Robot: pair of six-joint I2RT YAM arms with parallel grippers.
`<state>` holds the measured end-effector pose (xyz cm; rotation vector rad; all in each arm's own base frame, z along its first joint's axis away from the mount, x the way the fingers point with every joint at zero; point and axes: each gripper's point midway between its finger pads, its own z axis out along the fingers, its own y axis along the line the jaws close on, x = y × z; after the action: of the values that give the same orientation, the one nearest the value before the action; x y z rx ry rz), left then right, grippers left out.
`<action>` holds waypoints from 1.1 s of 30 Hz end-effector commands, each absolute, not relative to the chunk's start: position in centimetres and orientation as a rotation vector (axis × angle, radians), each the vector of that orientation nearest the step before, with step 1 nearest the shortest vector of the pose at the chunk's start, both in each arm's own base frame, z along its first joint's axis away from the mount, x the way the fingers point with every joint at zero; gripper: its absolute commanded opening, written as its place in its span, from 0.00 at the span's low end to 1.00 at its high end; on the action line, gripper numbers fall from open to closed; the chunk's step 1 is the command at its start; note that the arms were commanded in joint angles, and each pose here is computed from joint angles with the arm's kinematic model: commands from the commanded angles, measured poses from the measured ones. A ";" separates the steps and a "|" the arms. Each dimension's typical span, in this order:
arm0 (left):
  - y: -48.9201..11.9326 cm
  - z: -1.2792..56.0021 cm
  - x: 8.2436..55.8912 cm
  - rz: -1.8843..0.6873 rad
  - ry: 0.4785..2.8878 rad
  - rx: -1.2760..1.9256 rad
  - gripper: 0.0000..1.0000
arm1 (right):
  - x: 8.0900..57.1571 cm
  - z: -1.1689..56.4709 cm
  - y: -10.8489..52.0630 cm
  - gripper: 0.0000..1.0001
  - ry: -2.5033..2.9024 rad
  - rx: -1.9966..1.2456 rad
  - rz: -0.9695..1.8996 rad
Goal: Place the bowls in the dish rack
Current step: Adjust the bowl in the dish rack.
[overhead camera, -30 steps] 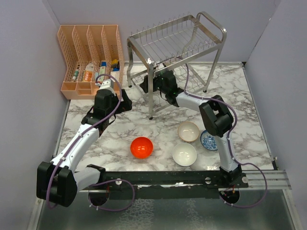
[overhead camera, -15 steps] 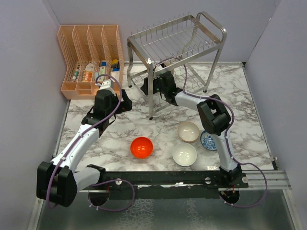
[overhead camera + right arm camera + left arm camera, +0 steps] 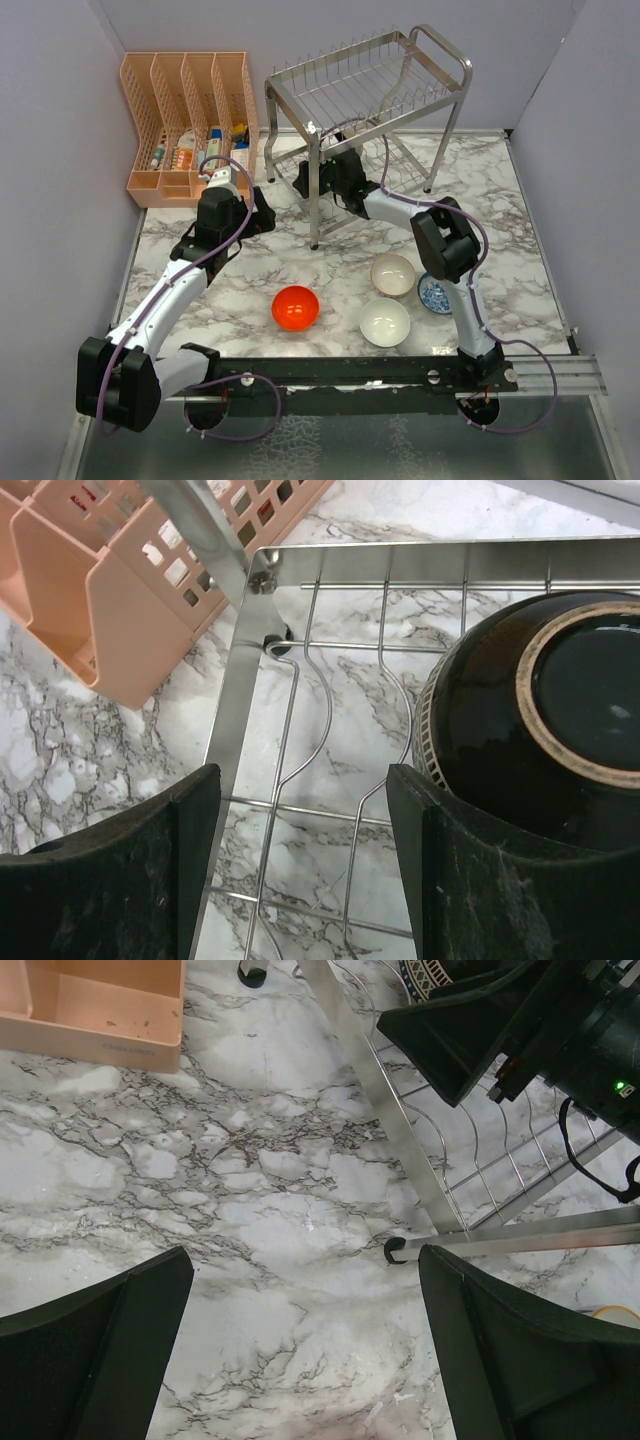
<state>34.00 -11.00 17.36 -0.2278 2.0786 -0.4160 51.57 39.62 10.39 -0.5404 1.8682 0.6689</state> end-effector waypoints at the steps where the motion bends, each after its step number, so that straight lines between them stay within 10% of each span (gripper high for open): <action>1: -11.0 18.0 34.1 -0.432 2.050 -0.234 0.99 | 52.8 9.3 39.3 0.68 1.913 -0.487 0.620; 33: -11.0 17.5 34.1 -0.431 2.060 -0.232 0.99 | 54.7 17.3 33.4 0.67 1.567 -0.272 0.353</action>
<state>34.00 -10.98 17.27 -0.2320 2.0787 -0.4174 53.79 34.75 11.30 -0.3552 1.7212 0.3604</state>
